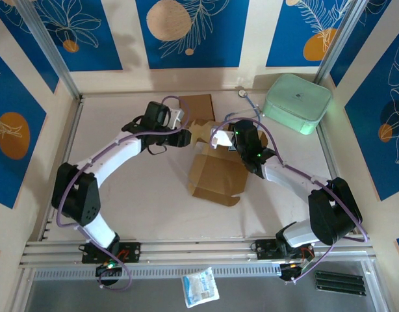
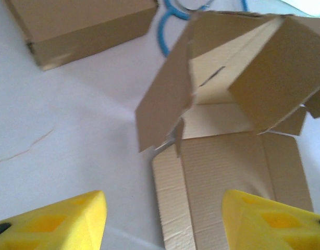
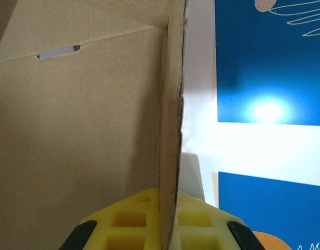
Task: Fold the paper box
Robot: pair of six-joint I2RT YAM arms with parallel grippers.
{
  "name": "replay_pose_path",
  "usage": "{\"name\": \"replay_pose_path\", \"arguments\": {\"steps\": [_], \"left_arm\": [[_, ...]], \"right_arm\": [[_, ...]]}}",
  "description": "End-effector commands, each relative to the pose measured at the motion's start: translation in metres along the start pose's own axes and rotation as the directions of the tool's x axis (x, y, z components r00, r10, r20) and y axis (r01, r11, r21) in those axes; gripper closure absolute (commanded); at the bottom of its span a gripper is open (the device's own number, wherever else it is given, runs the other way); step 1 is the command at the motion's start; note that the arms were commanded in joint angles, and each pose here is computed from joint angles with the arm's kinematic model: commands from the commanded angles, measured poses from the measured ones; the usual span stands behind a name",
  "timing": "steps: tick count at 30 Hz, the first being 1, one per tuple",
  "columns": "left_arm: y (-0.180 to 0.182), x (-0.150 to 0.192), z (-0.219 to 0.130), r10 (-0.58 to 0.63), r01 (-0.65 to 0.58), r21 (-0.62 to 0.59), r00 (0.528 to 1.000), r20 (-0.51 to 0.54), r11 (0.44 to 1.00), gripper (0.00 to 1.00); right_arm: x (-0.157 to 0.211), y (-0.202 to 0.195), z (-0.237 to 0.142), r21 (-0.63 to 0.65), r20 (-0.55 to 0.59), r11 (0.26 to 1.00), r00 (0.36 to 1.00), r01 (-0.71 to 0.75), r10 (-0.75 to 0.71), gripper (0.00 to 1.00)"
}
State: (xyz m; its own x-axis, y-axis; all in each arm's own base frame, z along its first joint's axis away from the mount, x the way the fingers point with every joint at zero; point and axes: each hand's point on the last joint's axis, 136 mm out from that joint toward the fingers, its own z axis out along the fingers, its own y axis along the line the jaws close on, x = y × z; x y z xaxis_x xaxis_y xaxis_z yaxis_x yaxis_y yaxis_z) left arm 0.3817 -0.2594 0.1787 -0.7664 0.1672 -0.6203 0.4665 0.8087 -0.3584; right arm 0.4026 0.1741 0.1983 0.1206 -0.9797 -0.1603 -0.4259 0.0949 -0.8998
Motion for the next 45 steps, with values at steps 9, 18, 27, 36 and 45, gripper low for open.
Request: {"name": "replay_pose_path", "arguments": {"steps": [9,18,27,36,45], "left_arm": [[0.017,0.002,0.045,-0.015,0.013,-0.034,0.997,-0.076,0.999,0.48],[-0.004,0.000,0.055,-0.093,0.099,0.097,0.994,-0.063,0.990,0.76],[0.003,0.011,0.065,-0.093,0.101,0.077,0.990,-0.105,0.992,0.63],[0.026,0.019,0.084,-0.047,0.045,-0.019,0.991,-0.127,0.999,0.62],[0.025,0.018,0.090,0.012,-0.014,-0.014,0.995,-0.100,1.000,0.96]], "right_arm": [[-0.009,0.012,0.004,-0.048,0.025,0.999,1.000,0.012,-0.011,0.97],[-0.004,0.024,0.013,-0.062,-0.003,0.998,1.000,0.029,-0.029,0.98],[0.004,0.047,0.027,-0.099,-0.033,0.995,0.999,0.032,-0.036,0.98],[0.001,0.045,0.024,-0.097,-0.032,0.994,0.999,0.041,-0.044,0.96],[-0.008,0.032,0.010,-0.097,-0.013,0.994,0.999,0.043,-0.044,0.88]]}}
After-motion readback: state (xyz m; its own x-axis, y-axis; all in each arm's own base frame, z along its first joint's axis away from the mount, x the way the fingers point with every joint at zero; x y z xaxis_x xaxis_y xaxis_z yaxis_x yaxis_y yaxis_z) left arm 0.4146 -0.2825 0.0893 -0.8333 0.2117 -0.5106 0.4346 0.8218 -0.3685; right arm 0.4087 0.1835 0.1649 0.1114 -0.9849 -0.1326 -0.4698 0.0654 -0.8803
